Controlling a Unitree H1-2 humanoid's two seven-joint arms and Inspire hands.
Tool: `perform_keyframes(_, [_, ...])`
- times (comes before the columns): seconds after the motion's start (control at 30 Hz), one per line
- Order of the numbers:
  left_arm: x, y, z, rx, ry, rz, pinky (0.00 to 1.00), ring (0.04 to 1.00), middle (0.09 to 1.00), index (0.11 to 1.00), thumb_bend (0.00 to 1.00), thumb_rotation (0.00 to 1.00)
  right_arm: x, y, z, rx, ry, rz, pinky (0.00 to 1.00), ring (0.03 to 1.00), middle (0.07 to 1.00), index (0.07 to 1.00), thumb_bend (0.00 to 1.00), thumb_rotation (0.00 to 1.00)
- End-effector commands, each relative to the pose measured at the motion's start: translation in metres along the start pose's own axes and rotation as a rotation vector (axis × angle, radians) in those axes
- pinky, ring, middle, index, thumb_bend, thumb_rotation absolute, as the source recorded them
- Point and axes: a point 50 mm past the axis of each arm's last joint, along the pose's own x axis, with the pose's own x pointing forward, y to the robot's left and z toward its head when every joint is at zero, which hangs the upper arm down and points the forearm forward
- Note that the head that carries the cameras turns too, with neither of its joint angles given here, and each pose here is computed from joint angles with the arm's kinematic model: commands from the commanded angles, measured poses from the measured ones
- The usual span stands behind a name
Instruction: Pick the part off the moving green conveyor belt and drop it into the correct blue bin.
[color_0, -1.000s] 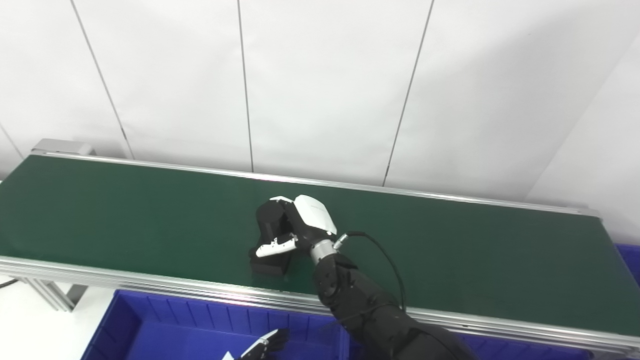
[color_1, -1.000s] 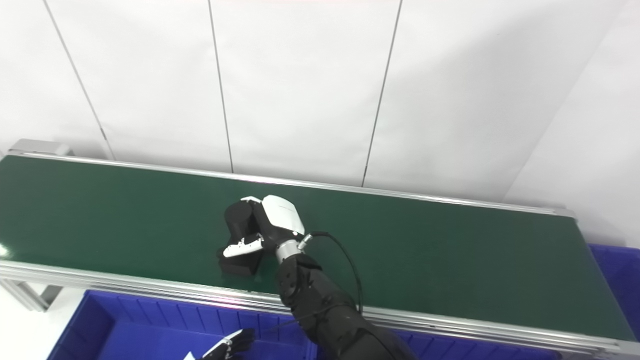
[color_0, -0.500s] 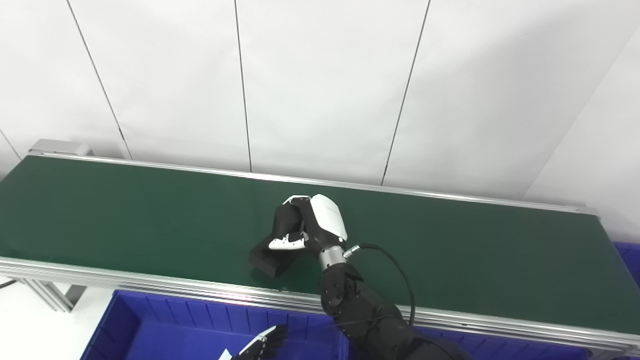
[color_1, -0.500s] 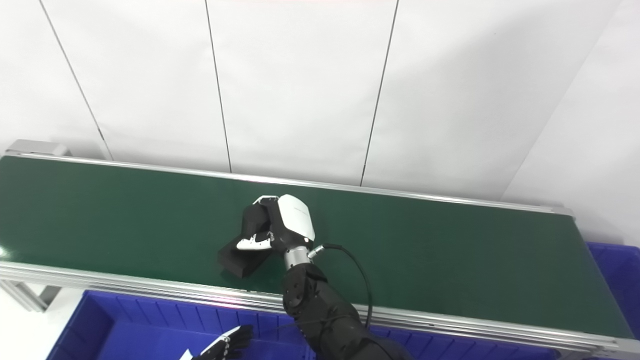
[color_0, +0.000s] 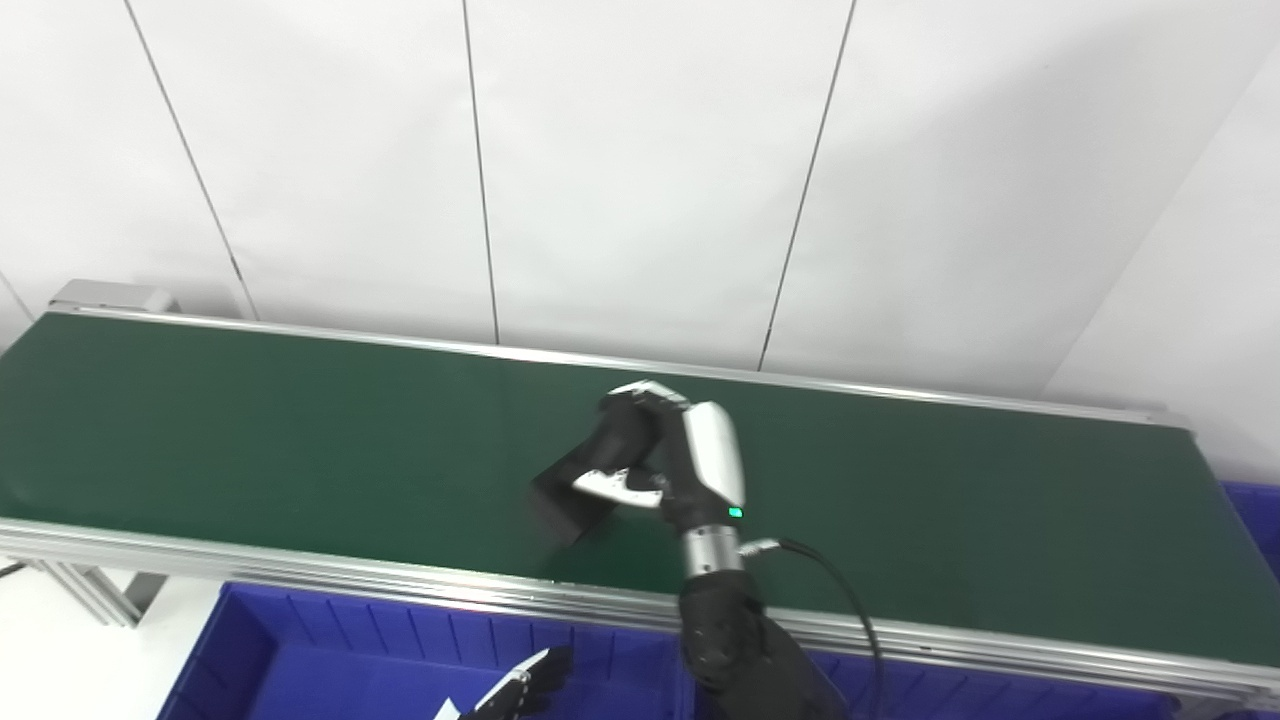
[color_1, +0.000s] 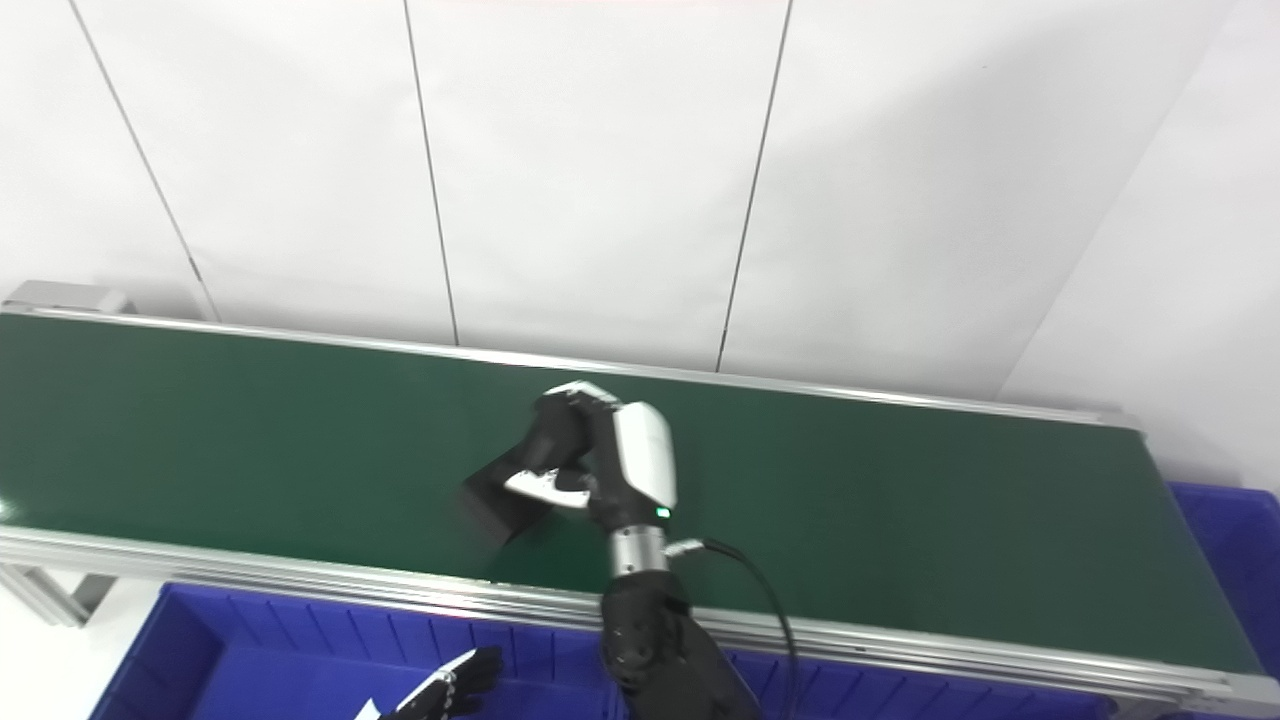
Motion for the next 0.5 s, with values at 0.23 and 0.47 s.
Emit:
perform_keyframes(0.23, [0.005,0.01,0.021,-0.039,-0.106,0.0,0.85,0.881,0.883,0.864,0.89,0.44,-0.066,-0.074,0.021,-0.032,-0.016,-0.085,0.38,0.393,0.495,0.558,0.51,0.0])
perform_keyframes(0.47, [0.01,0.013,0.031,-0.044,-0.147,-0.013,0.83,0.871,0.874,0.854,0.9,0.42,-0.11,-0.099,0.021,-0.068,0.039,-0.101,0.38,0.397,0.496,0.556,0.51,0.0])
